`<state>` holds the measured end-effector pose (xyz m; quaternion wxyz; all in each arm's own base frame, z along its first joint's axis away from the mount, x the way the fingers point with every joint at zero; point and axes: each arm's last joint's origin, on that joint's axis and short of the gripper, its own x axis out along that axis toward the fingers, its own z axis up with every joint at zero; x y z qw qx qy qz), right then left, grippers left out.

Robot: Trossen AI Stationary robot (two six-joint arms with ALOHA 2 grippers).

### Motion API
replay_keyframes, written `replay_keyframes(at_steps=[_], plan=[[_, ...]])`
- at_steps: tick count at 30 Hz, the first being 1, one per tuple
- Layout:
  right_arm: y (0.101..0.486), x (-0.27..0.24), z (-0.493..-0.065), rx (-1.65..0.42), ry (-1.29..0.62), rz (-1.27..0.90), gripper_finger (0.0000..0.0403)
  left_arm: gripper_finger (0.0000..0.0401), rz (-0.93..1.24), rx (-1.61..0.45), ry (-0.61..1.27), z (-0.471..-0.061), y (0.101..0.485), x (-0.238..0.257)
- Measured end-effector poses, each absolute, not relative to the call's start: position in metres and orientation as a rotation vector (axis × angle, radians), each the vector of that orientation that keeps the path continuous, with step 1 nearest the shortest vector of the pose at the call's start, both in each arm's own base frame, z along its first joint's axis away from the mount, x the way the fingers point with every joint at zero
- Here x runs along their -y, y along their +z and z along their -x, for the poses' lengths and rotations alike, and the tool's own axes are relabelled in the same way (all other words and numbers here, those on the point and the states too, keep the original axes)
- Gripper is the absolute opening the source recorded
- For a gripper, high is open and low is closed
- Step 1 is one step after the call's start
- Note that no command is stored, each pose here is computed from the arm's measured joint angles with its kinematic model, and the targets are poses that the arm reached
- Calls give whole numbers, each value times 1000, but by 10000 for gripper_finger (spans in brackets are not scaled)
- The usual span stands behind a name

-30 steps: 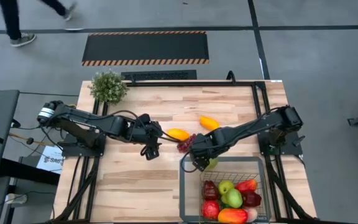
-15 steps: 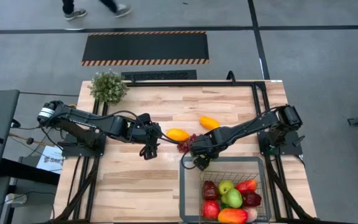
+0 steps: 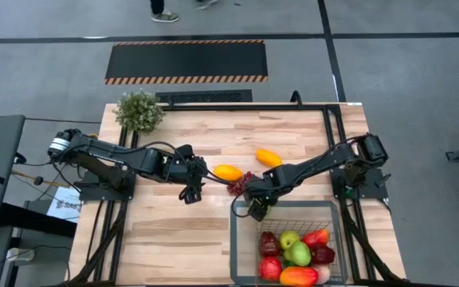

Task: Build produce basket
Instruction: Put the pear into the wire basket

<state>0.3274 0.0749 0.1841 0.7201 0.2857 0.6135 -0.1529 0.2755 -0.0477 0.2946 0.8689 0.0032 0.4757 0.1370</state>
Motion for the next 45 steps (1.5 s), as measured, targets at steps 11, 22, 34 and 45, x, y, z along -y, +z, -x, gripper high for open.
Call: replay_keyframes(at_steps=[11, 22, 34, 45], plan=[[179, -67, -328, -1353, -322, -607, 348, 271, 6, -992, 299, -276, 295, 48], [181, -67, -330, -1337, -308, -605, 254, 271, 0, -1015, 305, -273, 293, 47], [257, -63, -337, -1140, -235, -656, 250, 271, -2, -1043, 307, -269, 294, 46], [354, -130, -254, -1071, -71, -816, 250, 271, -1, -1026, 338, -257, 305, 39]])
